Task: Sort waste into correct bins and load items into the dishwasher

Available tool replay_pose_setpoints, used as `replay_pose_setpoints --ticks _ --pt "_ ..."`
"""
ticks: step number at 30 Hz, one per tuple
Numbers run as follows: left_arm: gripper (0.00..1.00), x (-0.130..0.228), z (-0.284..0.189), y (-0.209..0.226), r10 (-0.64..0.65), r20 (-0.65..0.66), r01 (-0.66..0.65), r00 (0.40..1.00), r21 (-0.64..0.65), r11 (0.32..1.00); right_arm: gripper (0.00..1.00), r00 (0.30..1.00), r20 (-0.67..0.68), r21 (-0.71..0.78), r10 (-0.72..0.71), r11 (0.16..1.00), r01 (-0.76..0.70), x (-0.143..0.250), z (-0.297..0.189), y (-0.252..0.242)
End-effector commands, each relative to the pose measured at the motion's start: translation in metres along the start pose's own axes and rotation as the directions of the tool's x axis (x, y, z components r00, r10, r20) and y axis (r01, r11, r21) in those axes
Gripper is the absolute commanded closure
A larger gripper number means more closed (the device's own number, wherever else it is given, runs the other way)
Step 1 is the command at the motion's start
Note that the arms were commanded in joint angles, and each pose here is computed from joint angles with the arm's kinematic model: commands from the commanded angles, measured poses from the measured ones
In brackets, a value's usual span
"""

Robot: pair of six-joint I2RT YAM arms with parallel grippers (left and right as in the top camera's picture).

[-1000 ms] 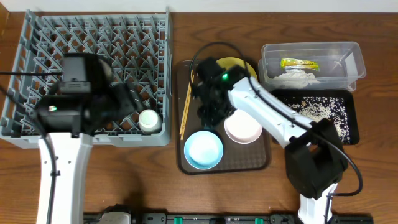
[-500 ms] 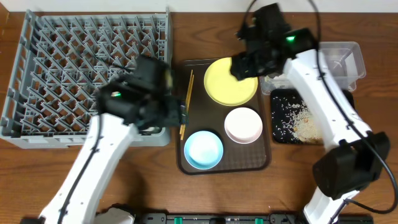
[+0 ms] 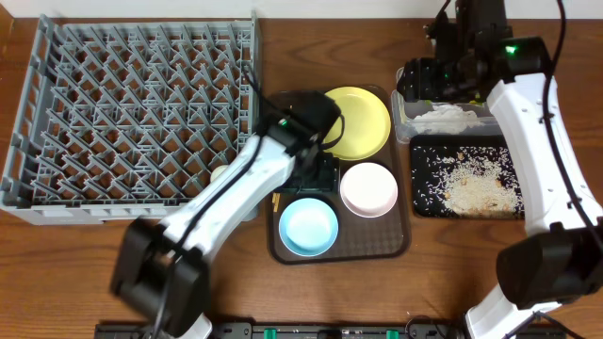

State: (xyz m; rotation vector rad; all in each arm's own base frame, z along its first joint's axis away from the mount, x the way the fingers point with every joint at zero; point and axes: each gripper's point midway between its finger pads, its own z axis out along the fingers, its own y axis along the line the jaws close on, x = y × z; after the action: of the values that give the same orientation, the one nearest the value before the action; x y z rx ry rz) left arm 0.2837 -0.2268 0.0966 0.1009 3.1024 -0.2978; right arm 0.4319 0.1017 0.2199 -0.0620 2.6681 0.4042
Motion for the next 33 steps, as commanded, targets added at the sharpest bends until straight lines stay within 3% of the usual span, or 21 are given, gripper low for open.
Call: replay_pose_setpoints --ticks 1,9,14,20,33 --pt "0.25 -0.014 0.011 -0.012 0.025 -0.021 -0.026 0.999 -0.026 0.999 0.28 0.999 0.037 -0.007 0.006 1.0 -0.006 -0.006 -0.014 0.003" --pt "0.25 -0.035 0.019 -0.037 0.086 0.065 -0.083 0.994 -0.048 0.995 0.25 1.0 0.021 0.066 0.013 0.998 -0.014 -0.001 -0.014 -0.01" --pt "0.26 -0.035 0.032 -0.037 0.072 0.036 -0.07 0.997 -0.044 0.997 0.18 1.0 0.026 0.101 0.014 0.995 -0.016 -0.002 -0.015 -0.017" --pt "0.28 -0.027 0.045 -0.052 0.17 -0.004 -0.17 0.985 0.005 0.985 0.14 0.993 0.068 0.134 0.101 0.985 -0.109 -0.01 -0.022 -0.038" --pt "0.46 -0.029 0.058 -0.055 0.165 -0.008 -0.165 0.986 0.005 0.986 0.08 0.914 0.314 0.142 0.255 0.94 -0.311 -0.024 -0.119 -0.112"
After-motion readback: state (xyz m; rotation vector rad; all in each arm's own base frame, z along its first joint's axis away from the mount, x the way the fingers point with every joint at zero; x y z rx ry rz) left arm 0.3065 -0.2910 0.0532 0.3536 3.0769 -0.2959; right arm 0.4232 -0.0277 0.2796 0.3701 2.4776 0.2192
